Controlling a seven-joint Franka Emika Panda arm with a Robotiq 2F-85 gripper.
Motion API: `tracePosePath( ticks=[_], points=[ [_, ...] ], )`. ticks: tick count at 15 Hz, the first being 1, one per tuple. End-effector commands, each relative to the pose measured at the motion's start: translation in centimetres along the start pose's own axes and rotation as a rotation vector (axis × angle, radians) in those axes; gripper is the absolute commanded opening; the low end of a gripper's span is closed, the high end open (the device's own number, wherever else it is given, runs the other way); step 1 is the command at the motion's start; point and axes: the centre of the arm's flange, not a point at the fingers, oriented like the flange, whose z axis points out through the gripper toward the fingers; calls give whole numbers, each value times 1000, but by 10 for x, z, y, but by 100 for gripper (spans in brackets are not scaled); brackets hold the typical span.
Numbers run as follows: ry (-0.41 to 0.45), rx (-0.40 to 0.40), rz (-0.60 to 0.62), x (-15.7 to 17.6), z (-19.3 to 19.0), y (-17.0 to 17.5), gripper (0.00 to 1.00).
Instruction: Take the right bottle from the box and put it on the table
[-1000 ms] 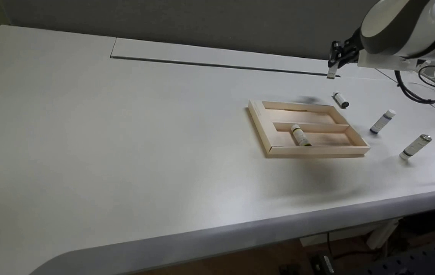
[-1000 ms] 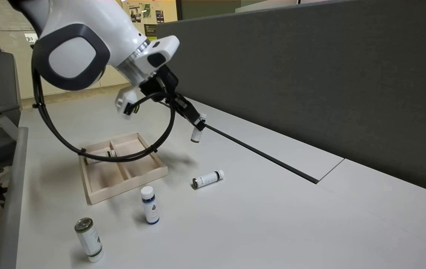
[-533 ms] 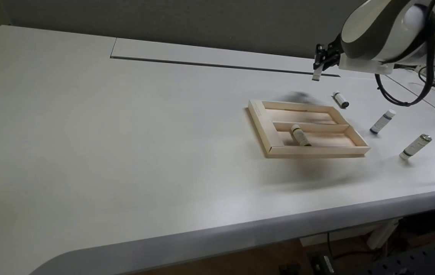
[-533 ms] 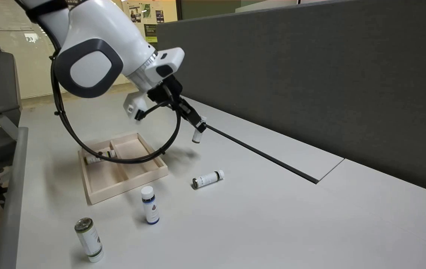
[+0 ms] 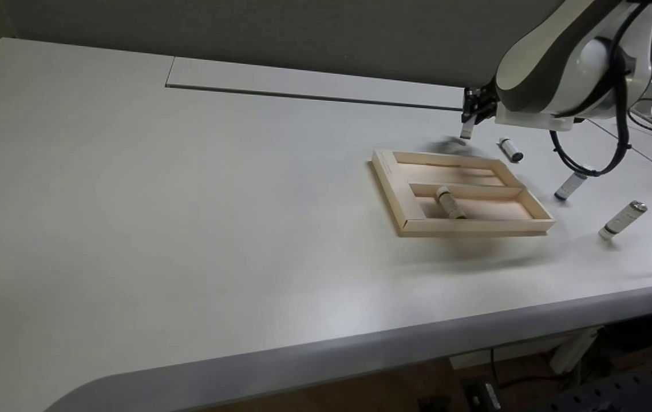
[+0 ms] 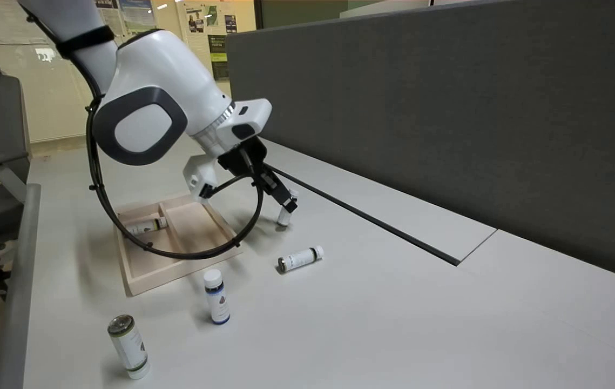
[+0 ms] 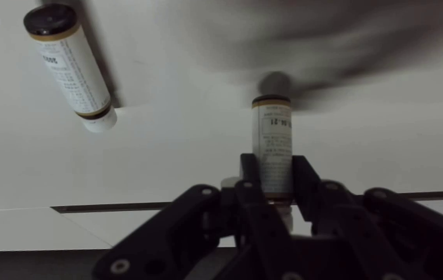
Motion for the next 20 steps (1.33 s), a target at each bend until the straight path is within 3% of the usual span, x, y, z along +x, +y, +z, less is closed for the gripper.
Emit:
tracePosePath(
  ticks=[1, 5, 20],
  points=[
    [28, 10, 35, 6, 2, 0, 7],
    [56, 12, 35, 7, 0, -1, 7],
    [34, 12, 24, -4, 7, -4, 7]
  ],
)
